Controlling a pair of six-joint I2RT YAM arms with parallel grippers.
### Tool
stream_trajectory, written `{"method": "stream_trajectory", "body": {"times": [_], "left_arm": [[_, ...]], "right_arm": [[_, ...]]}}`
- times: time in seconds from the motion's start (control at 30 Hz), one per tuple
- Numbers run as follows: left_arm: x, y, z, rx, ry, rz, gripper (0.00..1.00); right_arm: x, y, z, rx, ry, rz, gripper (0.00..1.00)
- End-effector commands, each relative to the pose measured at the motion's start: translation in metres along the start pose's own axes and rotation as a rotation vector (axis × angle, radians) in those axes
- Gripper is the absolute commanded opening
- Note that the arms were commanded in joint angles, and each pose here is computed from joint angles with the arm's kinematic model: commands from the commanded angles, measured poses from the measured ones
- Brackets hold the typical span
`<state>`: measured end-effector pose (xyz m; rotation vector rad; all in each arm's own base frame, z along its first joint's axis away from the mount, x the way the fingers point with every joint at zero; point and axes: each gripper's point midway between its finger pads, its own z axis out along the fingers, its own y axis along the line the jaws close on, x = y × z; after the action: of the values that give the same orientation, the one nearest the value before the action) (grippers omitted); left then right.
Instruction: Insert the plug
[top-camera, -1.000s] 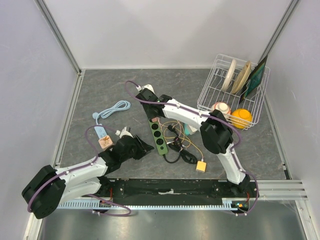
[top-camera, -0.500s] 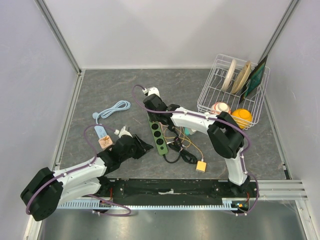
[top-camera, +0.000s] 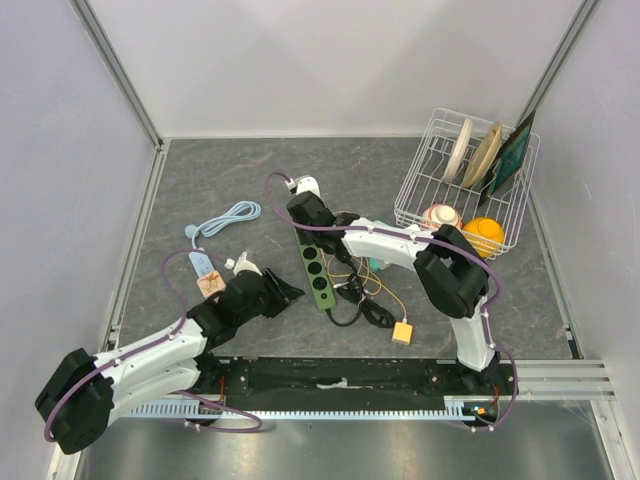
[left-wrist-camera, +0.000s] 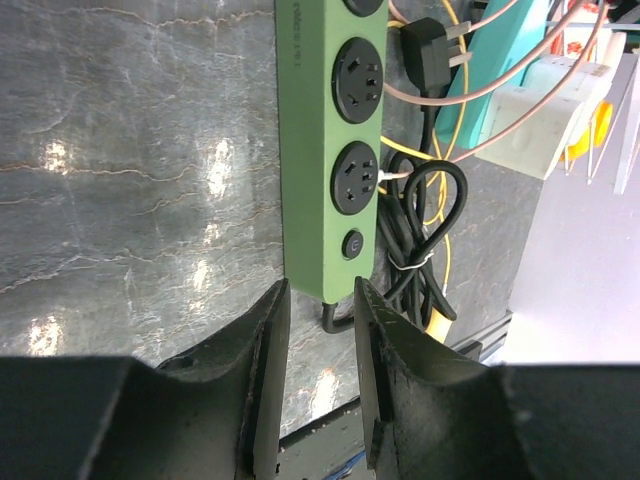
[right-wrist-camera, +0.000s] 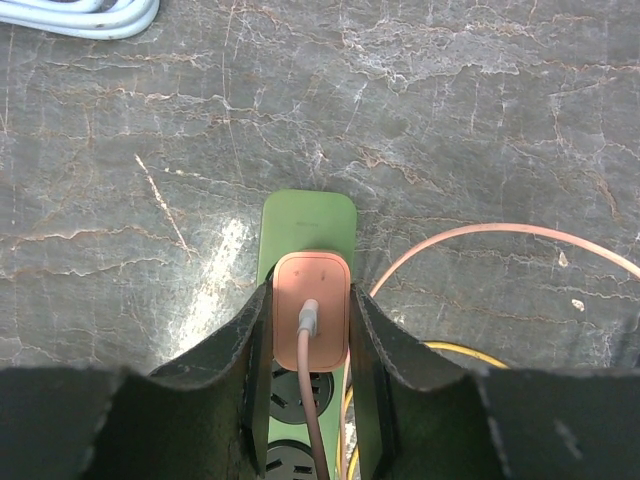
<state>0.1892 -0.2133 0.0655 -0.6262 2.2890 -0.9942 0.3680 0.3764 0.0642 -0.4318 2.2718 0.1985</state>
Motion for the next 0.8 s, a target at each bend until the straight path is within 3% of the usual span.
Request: {"method": "stream_trajectory", "body": {"times": [0.0, 0.33, 0.63, 0.7, 0.73, 0.77], "left_arm": [[-0.016, -0.012, -0.003, 0.016, -0.072, -0.009, 0.38], [-0.019, -0.011, -0.006, -0.006, -0.074, -0.012, 0.38], [-0.016, -0.009, -0.004, -0.023, -0.058, -0.015, 0.38], [-0.016, -0.008, -0.004, -0.024, -0.056, -0.015, 0.38], [-0.016, -0.009, -0.004, -0.023, -0.058, -0.014, 0.38], [-0.018, -0.010, -0.005, -0.018, -0.066, -0.009, 0.40]], "right_arm": [[0.224, -0.053, -0.010, 0.070, 0.678, -0.193, 0.00], [0.270, -0.052, -0.012, 0.020, 0.829, -0.196, 0.00], [0.276, -0.063, -0.023, -0.011, 0.830, -0.111, 0.01], [0.269, -0.059, -0.023, -0.017, 0.801, -0.121, 0.11], [0.263, -0.058, -0.023, -0.018, 0.780, -0.123, 0.24], [0.251, -0.056, -0.023, -0.017, 0.745, -0.123, 0.30]]}}
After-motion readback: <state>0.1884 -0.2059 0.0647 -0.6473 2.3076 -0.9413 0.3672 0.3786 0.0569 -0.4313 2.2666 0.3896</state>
